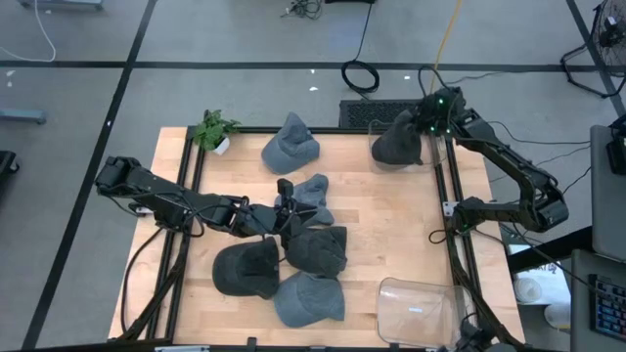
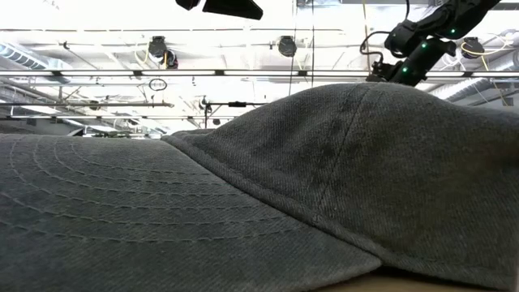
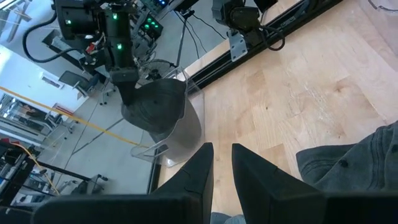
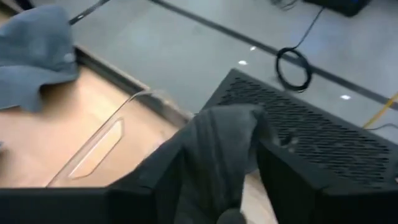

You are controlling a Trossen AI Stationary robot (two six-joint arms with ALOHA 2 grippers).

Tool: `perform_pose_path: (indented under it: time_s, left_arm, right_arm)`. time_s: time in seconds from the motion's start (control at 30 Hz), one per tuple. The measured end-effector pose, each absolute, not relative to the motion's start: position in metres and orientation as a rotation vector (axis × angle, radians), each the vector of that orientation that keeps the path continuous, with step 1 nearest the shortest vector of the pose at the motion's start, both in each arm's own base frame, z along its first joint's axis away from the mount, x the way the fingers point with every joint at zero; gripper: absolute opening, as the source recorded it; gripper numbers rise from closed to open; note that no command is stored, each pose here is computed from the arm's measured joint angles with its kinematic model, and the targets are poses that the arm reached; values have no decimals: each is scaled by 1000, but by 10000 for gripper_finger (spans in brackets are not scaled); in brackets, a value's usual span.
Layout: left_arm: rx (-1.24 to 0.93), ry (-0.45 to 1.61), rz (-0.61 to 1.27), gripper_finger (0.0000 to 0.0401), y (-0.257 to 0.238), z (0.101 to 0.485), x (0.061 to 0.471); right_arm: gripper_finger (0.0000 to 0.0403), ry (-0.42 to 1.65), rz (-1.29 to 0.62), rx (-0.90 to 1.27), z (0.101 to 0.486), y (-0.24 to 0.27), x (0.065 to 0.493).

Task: Pick & Place hat
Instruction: Put the top black cap into the top transparent bin

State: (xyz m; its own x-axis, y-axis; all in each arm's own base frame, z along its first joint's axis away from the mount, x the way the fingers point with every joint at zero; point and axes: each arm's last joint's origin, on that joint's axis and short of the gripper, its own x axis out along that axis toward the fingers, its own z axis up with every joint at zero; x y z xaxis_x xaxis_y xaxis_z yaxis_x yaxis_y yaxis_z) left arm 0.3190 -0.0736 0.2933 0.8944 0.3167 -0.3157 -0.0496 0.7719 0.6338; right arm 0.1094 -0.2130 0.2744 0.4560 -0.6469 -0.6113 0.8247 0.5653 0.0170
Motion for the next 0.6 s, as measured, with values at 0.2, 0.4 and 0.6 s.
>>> perform_pose_path:
  time_s: [0.2,0.4,0.6]
  left_arm:
    - [665,426,205,67,-74,293,319]
    - [666,426,204,67,-74,293,319]
    - [667,427,206,67,-73,293,319]
  right_arm:
    - [254,514,-995,320,282,-215,109]
    - [252,467,-815,228,293,-199,125]
    - [165,644,-720,146,281,-174,153]
